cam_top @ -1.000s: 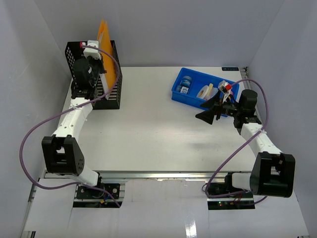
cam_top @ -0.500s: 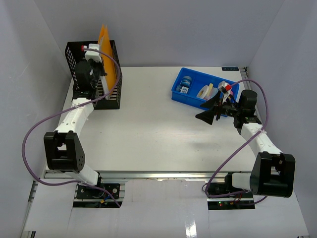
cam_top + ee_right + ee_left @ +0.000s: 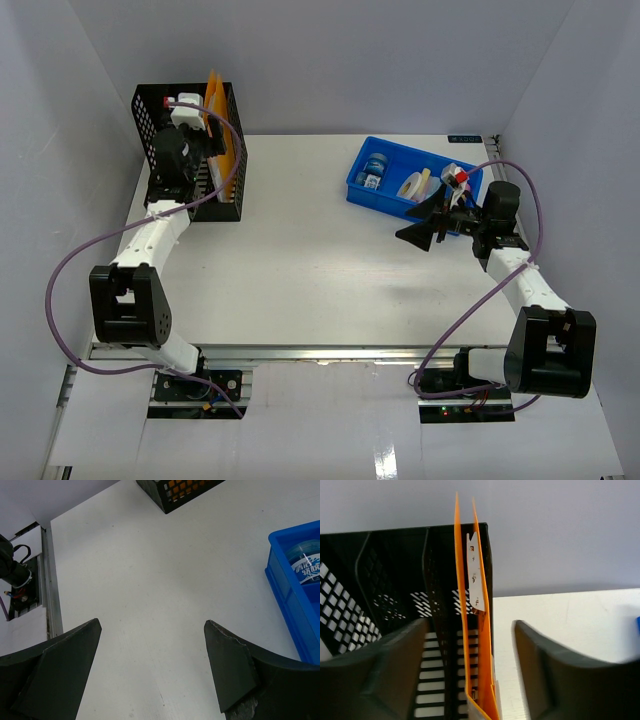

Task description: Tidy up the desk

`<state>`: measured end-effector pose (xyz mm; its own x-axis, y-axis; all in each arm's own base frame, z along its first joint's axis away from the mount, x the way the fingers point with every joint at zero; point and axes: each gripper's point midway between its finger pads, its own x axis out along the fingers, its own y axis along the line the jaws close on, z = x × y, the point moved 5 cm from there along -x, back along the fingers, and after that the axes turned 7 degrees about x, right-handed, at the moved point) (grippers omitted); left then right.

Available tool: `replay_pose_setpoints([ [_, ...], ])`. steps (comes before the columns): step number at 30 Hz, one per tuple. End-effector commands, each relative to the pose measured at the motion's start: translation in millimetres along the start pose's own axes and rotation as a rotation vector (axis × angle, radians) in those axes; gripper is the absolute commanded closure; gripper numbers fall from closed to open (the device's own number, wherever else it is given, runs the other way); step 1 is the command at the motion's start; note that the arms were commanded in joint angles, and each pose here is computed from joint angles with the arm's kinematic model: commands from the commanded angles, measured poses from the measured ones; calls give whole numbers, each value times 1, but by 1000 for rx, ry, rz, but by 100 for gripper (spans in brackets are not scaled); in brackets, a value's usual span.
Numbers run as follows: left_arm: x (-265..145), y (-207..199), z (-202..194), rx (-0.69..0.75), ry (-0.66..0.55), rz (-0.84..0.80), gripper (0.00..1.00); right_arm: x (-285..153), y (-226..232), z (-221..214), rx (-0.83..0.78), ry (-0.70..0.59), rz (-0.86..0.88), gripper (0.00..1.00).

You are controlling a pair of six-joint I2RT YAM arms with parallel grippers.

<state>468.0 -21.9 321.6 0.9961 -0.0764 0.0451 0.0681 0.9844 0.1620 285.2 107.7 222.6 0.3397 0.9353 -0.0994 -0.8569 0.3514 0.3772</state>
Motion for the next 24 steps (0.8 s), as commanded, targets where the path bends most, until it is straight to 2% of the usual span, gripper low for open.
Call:
replay_pose_setpoints([
  [1,-11,9,35,-27,-65,36,12,-3,-4,10,-33,-12,-7,10],
  [5,-20,12,63,-62,-104,40,2,-7,-7,11,-30,-18,-25,10],
  [13,-82,13,130,-130,-208,10,2,-31,-28,14,-15,-42,-176,10],
  [16,-110,3,137,-184,-199,-55,2,-44,-42,15,-27,-28,-304,10],
  [20,-155,-27,128,-275,-175,-243,2,-61,-56,11,-14,32,-499,10],
  [24,-197,-65,74,-379,-40,-461,2,-77,-58,7,14,88,-653,10],
])
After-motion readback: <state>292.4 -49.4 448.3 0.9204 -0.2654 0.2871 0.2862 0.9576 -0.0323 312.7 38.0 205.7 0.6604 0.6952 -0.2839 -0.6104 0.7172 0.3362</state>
